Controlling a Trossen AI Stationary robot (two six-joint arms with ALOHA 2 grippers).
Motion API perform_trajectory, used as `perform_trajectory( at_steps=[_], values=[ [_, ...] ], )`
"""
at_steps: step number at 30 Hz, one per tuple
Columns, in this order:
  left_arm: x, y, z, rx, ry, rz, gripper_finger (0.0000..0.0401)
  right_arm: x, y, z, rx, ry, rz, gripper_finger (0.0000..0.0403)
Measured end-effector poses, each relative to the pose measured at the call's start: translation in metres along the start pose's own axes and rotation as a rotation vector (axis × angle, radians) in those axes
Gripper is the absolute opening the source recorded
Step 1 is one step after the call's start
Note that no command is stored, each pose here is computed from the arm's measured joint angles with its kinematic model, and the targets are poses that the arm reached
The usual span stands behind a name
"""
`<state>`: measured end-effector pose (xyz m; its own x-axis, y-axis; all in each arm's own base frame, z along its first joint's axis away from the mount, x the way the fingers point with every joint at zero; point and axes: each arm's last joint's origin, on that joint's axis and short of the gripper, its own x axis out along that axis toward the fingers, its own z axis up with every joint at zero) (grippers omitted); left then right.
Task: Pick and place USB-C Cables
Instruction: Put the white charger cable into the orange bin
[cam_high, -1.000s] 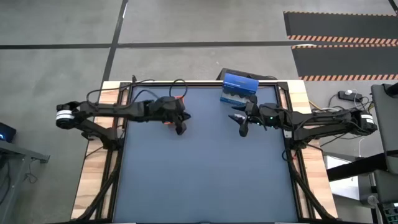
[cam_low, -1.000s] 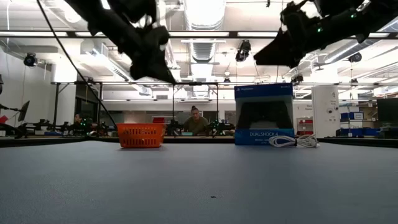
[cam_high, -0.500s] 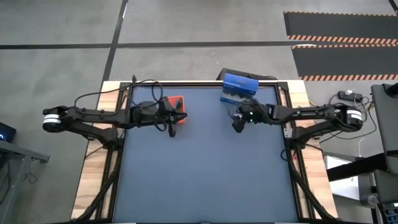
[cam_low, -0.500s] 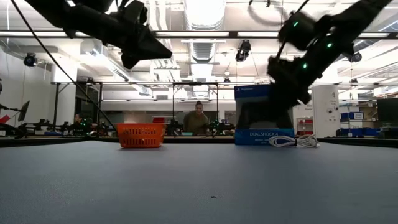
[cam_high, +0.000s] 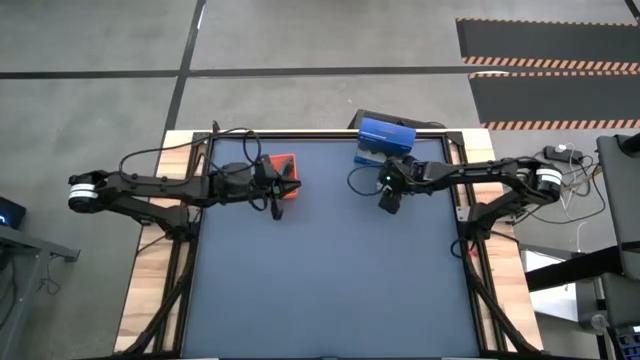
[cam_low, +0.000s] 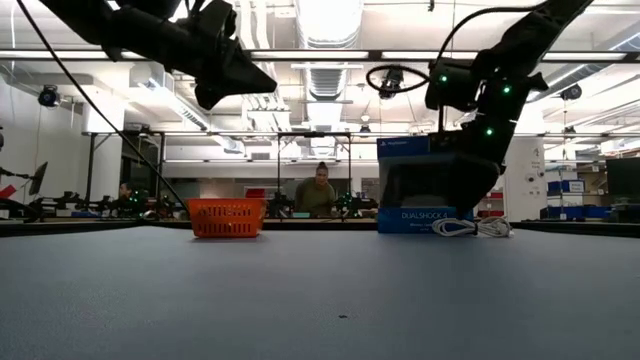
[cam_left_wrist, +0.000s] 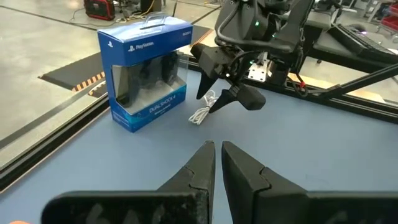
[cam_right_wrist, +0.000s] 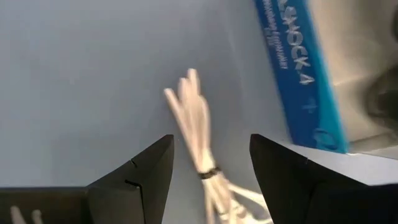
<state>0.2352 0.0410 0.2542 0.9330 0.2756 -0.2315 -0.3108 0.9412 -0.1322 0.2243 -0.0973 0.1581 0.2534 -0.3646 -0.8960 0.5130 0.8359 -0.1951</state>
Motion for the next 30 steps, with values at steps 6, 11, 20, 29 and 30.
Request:
perform_trajectory(
  at_steps=[6, 11, 20, 29, 30],
  values=[
    [0.000, 0.001, -0.001, 0.000, 0.000, 0.015, 0.0013, 0.008, 0.000, -0.001, -0.017, 0.044, -0.021, 0.0203],
    [0.000, 0.001, -0.001, 0.001, -0.002, 0.036, 0.0013, 0.023, 0.003, -0.005, -0.036, 0.109, -0.027, 0.0203],
    [0.000, 0.003, -0.004, 0.002, 0.001, 0.069, 0.0013, 0.033, 0.006, -0.007, -0.051, 0.149, -0.013, 0.0156],
    [0.000, 0.003, -0.003, 0.000, -0.009, 0.073, 0.0013, 0.025, 0.006, -0.005, -0.011, 0.116, 0.054, 0.0033],
    [0.000, 0.003, -0.003, 0.000, -0.010, 0.073, 0.0013, 0.024, 0.006, -0.005, -0.011, 0.113, 0.056, 0.0026]
  ],
)
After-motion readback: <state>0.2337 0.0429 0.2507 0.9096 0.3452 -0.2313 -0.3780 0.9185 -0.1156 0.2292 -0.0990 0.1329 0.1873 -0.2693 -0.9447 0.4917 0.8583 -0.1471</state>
